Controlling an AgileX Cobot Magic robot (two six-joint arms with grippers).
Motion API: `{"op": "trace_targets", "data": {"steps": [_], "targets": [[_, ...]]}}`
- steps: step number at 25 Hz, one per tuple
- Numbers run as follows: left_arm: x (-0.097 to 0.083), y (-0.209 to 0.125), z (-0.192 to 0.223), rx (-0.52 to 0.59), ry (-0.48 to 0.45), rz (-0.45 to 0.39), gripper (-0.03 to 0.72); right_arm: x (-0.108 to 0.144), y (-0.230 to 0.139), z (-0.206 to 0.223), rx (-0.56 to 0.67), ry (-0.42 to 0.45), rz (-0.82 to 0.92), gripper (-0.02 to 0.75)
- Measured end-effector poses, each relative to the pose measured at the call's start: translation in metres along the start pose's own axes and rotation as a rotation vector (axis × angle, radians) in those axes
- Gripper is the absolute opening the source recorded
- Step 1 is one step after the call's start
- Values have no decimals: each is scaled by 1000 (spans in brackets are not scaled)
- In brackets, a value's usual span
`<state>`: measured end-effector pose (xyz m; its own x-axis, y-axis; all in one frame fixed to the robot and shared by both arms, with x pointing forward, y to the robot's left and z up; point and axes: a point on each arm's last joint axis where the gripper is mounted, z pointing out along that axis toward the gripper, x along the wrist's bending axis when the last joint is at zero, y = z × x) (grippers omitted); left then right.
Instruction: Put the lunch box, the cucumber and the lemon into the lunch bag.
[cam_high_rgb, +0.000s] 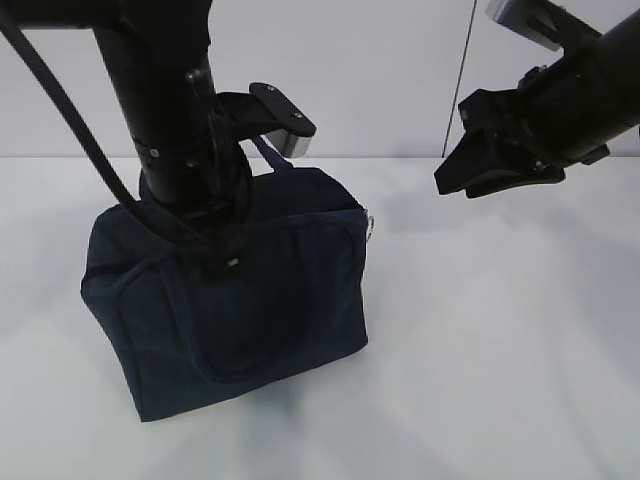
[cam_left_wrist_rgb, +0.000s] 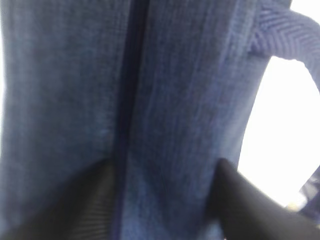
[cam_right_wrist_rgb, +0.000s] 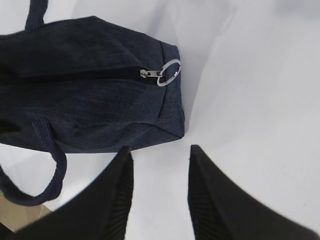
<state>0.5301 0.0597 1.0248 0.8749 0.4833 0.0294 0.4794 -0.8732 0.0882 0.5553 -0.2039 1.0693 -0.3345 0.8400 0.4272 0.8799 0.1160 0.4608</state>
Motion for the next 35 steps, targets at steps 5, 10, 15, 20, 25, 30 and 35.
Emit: {"op": "trace_targets", "data": {"steps": [5,10,15,20,25,30,35], "targets": [[-8,4,1,23,49,130,41,-3,-1,5,21,2,8,265],[-8,5,1,35,75,182,6,-7,-3,18,75,31,42,265],[-11,2,-12,0,74,218,3,-8,-4,23,101,46,46,265],[-18,-10,-17,-8,44,245,1,-9,-5,26,114,54,-40,265],[-23,-19,-12,11,16,286,1,-8,-9,26,151,93,-241,265],[-33,-20,-9,24,7,373,1,-3,-15,24,199,177,-457,265],[-32,-20,-10,35,40,412,1,-2,-16,23,185,209,-625,265]]}}
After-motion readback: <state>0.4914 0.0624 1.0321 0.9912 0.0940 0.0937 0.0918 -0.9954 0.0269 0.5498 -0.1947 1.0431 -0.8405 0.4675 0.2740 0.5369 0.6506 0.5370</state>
